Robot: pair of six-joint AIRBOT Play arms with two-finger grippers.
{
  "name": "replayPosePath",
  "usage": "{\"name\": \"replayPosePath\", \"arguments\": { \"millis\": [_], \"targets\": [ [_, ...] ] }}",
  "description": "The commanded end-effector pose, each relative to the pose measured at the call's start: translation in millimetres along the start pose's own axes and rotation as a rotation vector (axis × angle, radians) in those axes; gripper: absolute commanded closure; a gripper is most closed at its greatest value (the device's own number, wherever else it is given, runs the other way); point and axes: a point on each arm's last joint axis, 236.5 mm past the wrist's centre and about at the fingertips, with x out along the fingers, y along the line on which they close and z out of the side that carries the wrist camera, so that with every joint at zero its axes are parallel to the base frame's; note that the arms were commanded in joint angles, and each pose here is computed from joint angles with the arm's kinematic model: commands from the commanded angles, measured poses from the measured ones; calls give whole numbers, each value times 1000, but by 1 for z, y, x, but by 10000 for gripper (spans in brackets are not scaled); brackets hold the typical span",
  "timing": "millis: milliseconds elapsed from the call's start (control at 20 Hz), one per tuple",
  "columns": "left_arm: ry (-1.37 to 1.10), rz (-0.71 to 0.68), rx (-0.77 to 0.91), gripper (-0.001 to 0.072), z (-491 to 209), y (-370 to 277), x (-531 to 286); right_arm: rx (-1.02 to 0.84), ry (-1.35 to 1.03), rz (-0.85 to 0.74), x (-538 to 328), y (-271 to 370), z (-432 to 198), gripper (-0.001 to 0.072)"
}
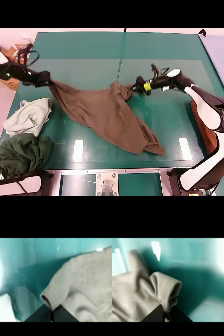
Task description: Fold the shirts.
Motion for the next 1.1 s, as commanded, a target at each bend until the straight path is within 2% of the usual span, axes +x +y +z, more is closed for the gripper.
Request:
{"name": "replayPosePath", "arguments": {
  "millis": [0, 200, 350, 500, 650, 800, 900, 1050],
  "targets": [
    [-212, 11, 70, 688, 59, -28, -75, -191, -62, 66, -81, 78, 29, 693],
    [-665, 33, 252, 688, 110, -107, -267, -511, -457, 81, -274, 213, 35, 692],
    [-936, 25, 329, 688, 83, -162, -388, -651, -711, 52, -383, 275, -17, 692],
    [-1082, 25, 387, 688, 32, -195, -456, -755, -908, -13, -451, 311, -79, 692],
    [-1196, 27, 424, 688, -1, -214, -498, -837, -1093, -41, -494, 346, -129, 692],
    [-1207, 39, 427, 688, -4, -214, -502, -907, -1230, -14, -518, 379, -167, 692],
    [-1192, 53, 414, 688, 2, -208, -495, -916, -1248, -10, -521, 383, -172, 692],
    [-1110, 54, 373, 688, 20, -188, -457, -861, -1206, -22, -514, 361, -139, 692]
  ]
}}
